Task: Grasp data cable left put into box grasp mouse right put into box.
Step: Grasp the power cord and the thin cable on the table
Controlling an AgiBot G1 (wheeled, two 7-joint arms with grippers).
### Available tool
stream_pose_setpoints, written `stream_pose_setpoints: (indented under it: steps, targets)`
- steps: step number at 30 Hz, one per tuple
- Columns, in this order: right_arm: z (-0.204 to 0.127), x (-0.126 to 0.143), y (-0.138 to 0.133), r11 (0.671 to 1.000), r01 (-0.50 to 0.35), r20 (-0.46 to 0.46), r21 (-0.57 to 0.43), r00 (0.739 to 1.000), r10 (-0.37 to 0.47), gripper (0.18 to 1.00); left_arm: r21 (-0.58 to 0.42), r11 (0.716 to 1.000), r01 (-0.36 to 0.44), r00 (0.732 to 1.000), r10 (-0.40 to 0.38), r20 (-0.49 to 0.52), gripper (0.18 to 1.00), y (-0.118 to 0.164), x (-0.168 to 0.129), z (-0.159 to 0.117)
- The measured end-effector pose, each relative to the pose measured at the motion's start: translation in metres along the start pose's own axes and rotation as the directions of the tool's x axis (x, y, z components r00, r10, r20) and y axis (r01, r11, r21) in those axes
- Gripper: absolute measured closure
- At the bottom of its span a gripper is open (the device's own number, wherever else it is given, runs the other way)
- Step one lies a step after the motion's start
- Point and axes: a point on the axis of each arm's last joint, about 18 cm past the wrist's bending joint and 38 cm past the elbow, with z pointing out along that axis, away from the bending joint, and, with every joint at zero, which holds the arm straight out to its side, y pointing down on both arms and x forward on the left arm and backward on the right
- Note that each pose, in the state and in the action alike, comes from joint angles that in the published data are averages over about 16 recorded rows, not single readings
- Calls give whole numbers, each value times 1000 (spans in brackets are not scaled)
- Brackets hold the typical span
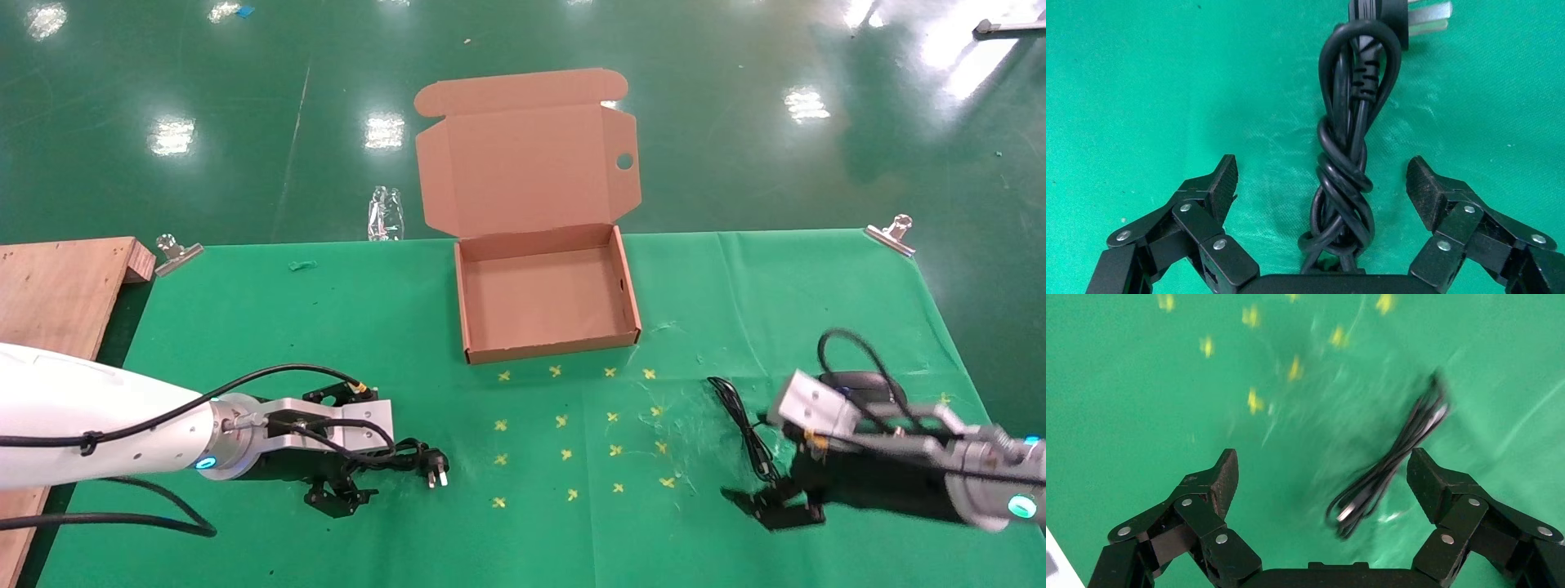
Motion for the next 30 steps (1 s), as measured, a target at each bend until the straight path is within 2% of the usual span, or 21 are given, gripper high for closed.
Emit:
stream_pose_setpoints:
  steps: [12, 30]
  targets:
    - [17, 12, 26, 996, -86, -58, 30, 994, 88, 178, 1, 1000, -1, 1000, 1, -1, 184, 0, -1, 0]
    - [33, 26, 30, 983, -137, -95, 121, 984, 149, 178, 1, 1000, -1, 1000, 1, -1, 184, 0, 0, 0]
